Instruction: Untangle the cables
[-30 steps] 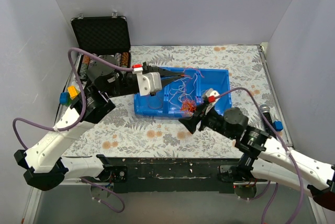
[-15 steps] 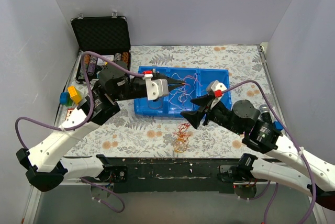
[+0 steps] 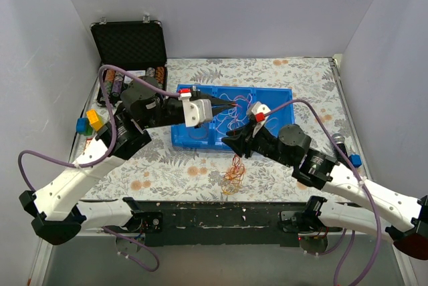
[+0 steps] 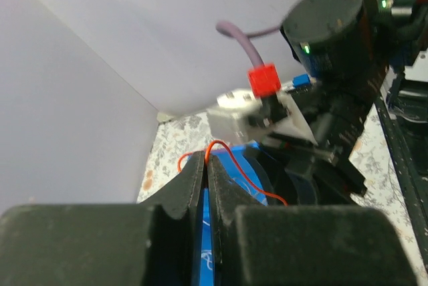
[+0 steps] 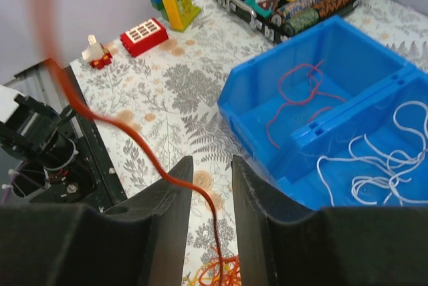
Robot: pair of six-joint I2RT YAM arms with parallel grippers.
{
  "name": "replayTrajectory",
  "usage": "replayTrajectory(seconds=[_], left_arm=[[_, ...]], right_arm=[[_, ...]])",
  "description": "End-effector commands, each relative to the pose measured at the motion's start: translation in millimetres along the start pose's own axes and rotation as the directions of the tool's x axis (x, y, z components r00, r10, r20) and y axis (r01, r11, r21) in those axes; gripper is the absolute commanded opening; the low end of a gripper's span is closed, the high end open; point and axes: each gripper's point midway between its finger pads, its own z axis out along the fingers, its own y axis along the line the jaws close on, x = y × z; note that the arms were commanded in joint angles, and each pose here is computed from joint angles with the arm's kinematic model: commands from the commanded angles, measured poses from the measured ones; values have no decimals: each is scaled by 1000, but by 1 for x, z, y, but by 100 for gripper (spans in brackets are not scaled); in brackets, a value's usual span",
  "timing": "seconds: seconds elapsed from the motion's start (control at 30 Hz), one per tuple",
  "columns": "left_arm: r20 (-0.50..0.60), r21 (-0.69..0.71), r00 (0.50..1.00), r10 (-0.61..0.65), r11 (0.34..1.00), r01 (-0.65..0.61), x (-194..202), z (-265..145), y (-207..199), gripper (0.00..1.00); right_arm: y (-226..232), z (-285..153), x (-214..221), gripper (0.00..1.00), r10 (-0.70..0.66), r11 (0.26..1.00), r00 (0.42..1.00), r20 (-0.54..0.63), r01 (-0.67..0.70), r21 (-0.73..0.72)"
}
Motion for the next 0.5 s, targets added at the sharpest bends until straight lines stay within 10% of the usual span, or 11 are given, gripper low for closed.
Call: replayTrajectory(seconds=[0.0,0.47], left_arm=[[98,-84,992,85,994,-76,-53,-11,26,0],[246,-350,928,281,918,-185,-156,-36,95,0]], right_arm=[[1,2,25,35,52,999,999,-7,-52,-8],[-10,-4,136,28,169,986,964,-204,-162,50]])
